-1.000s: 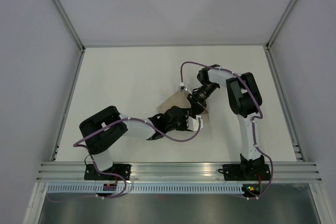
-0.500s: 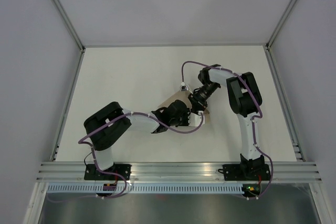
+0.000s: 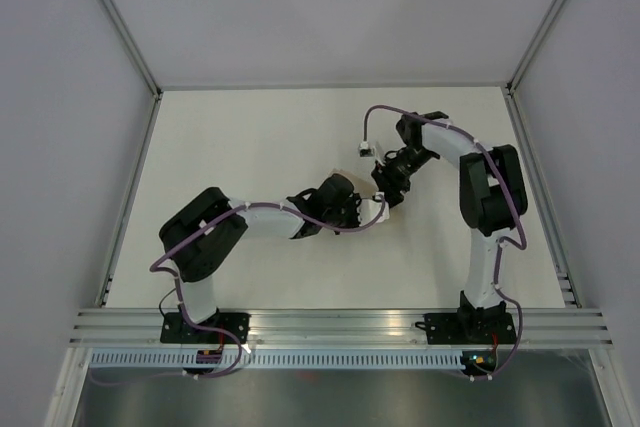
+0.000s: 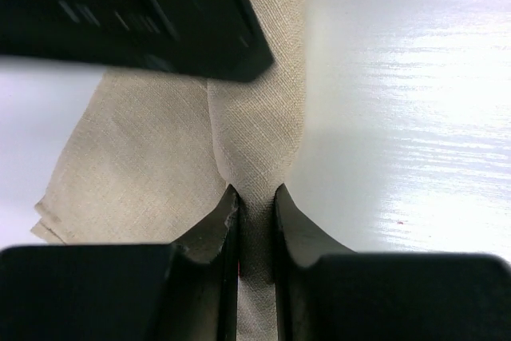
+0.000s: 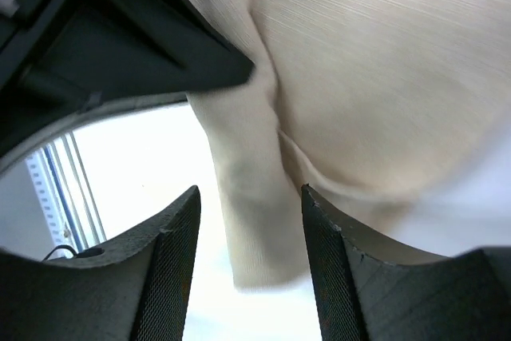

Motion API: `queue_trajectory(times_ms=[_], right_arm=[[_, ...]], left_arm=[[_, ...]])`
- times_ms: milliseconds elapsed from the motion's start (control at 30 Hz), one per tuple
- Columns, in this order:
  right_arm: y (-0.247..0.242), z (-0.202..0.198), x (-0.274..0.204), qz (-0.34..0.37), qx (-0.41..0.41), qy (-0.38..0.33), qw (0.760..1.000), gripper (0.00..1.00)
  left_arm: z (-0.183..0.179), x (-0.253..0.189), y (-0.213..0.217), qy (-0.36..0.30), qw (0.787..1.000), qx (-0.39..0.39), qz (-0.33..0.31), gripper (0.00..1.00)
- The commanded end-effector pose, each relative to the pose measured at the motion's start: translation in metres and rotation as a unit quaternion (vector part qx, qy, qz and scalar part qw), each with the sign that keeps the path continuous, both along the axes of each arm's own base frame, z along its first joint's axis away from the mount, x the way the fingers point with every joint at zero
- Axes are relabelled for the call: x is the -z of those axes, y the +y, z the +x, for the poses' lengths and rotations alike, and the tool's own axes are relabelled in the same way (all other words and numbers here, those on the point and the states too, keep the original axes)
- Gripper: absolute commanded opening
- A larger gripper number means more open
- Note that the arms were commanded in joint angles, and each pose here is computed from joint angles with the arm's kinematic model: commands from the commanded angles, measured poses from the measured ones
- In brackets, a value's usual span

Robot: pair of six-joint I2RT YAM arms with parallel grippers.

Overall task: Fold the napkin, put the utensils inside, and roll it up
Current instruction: Roll the napkin at the center of the board.

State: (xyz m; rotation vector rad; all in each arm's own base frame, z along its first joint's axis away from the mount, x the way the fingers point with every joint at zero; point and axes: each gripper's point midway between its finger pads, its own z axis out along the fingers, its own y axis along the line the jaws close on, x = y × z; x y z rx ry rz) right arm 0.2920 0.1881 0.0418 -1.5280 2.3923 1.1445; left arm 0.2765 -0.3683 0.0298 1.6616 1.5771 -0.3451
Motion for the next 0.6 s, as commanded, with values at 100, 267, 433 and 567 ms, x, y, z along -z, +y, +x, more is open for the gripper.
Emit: queue_trajectory(times_ms=[100,267,433,567], right_arm=[[-0.041,0.045,-0.054,0.043,0.102,-0.106,0.988,0.59],[-0.073,0.039,-0.077,0.075,0.125,-0.17,0.975,0.6],[-0.077,0.023,-0.08,0.077,0.105,-0.286,0.949,0.66],[-0.068,0.013,-0.076,0.068,0.072,-0.367,0.925,0.71]], left_arm=[[-0.011,0.002,-0.005,0.128,0.991,-0.012,-0.033,0.06],[-0.021,0.014,0.004,0.258,0.965,-0.021,-0.047,0.06],[-0.033,0.019,0.005,0.359,0.931,-0.01,-0.059,0.06],[-0.039,0.025,0.007,0.42,0.906,-0.011,-0.062,0.06]])
